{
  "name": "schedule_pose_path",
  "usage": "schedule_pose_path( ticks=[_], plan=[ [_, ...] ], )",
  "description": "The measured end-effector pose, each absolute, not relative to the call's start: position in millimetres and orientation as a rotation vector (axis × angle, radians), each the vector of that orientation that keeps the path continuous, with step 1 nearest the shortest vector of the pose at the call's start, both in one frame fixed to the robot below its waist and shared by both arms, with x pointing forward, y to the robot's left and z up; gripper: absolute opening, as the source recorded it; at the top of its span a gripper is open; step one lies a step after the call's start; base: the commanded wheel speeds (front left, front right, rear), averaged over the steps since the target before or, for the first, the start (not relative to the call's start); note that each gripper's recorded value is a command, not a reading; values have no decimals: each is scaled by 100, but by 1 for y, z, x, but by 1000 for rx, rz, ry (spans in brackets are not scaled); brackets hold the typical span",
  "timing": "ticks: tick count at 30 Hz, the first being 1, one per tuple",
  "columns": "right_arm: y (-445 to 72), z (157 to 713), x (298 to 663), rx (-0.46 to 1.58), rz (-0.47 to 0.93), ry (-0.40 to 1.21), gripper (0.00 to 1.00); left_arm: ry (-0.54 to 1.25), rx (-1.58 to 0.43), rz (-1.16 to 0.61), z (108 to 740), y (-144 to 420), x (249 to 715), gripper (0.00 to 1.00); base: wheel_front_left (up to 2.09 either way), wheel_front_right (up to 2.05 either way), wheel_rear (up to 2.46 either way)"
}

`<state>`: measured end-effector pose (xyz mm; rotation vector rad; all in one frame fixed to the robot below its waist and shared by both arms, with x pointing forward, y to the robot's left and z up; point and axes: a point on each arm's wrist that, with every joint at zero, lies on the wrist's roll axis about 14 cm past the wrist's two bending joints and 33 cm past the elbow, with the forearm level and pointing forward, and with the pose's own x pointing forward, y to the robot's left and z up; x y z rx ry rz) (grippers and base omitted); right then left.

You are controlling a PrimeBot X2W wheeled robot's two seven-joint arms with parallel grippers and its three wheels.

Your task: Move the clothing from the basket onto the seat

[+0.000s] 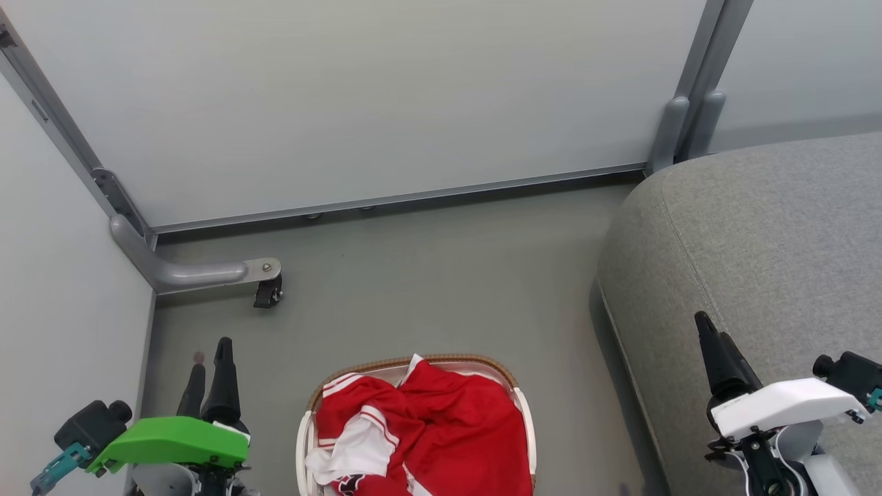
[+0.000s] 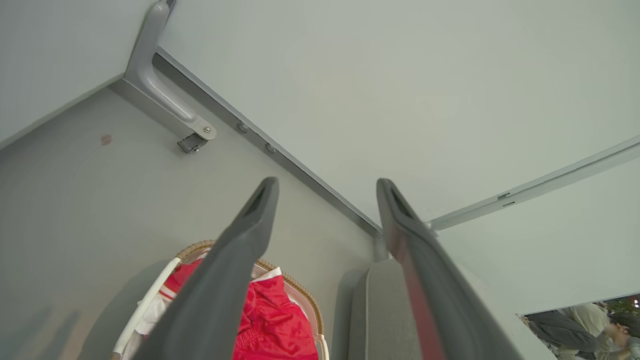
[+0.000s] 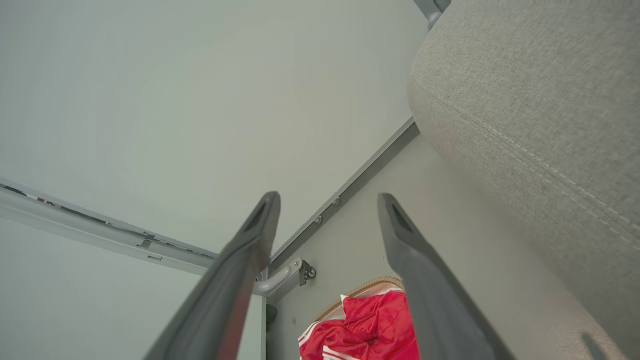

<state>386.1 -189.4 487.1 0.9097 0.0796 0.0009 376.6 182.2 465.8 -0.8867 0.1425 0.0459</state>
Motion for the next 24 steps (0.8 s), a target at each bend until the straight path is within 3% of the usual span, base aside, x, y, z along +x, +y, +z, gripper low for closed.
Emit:
schedule_pose_path(
  ticks=[24],
  plan=[
    [-181,488,388,590,52,66,100,144,-536,4,463,174,378,100,0,0,0]
  ],
)
